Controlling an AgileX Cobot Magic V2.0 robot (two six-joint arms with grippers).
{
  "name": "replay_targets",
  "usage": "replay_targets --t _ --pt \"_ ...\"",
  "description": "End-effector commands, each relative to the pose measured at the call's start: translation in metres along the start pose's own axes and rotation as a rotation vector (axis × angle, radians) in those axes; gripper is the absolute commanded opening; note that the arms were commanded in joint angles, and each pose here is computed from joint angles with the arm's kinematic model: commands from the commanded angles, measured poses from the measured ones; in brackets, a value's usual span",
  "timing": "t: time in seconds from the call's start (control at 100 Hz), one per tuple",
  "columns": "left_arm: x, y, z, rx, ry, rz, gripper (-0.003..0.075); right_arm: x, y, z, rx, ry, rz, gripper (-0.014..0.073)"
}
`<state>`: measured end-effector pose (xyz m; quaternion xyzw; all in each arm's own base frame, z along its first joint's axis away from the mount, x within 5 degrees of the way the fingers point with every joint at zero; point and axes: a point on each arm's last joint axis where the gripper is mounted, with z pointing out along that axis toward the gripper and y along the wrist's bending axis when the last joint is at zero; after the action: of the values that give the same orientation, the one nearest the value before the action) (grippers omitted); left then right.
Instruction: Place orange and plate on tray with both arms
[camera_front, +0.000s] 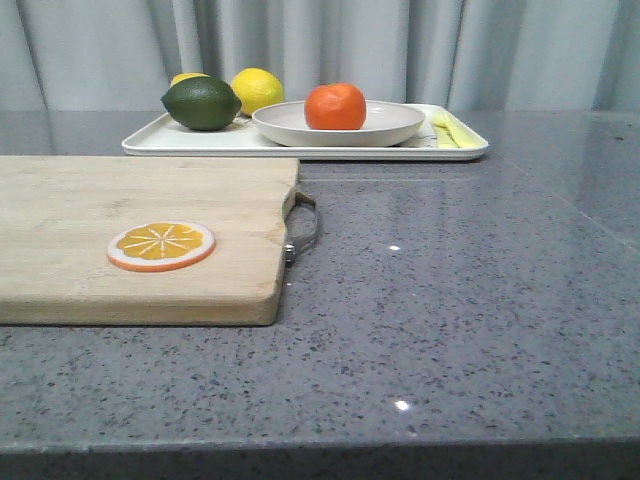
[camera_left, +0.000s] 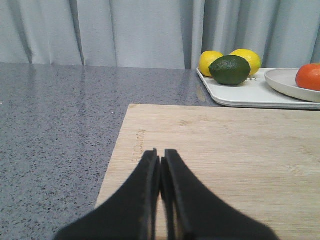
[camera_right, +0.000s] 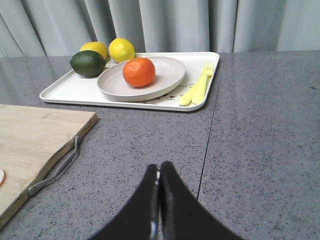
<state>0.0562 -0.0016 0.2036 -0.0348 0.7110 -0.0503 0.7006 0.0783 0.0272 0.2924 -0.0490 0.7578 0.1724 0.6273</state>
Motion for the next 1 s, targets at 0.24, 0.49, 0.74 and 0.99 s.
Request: replay_targets --t 0.24,0.49,0.74,0.99 --pt "-0.001 0.001 -0.002 0.002 -0.082 -0.004 -0.0019 -0.015 0.002 -0.001 -0.007 -0.099 -0.019 -0.0066" --pt "-0.001 0.001 -0.002 0.002 -0.082 -0.004 -0.0019 -0.015 0.002 -0.001 -0.007 -0.101 -0.019 -0.0066" --pt "-0.001 0.001 -0.002 0.002 -0.082 -0.004 -0.0019 -0.001 -0.004 0.005 0.017 -0.185 -0.042 -0.0066" --pt "-0.001 0.001 -0.002 0.002 -0.082 -0.004 -0.0019 0.025 -0.017 0.000 0.097 -0.367 -0.160 -0.0066"
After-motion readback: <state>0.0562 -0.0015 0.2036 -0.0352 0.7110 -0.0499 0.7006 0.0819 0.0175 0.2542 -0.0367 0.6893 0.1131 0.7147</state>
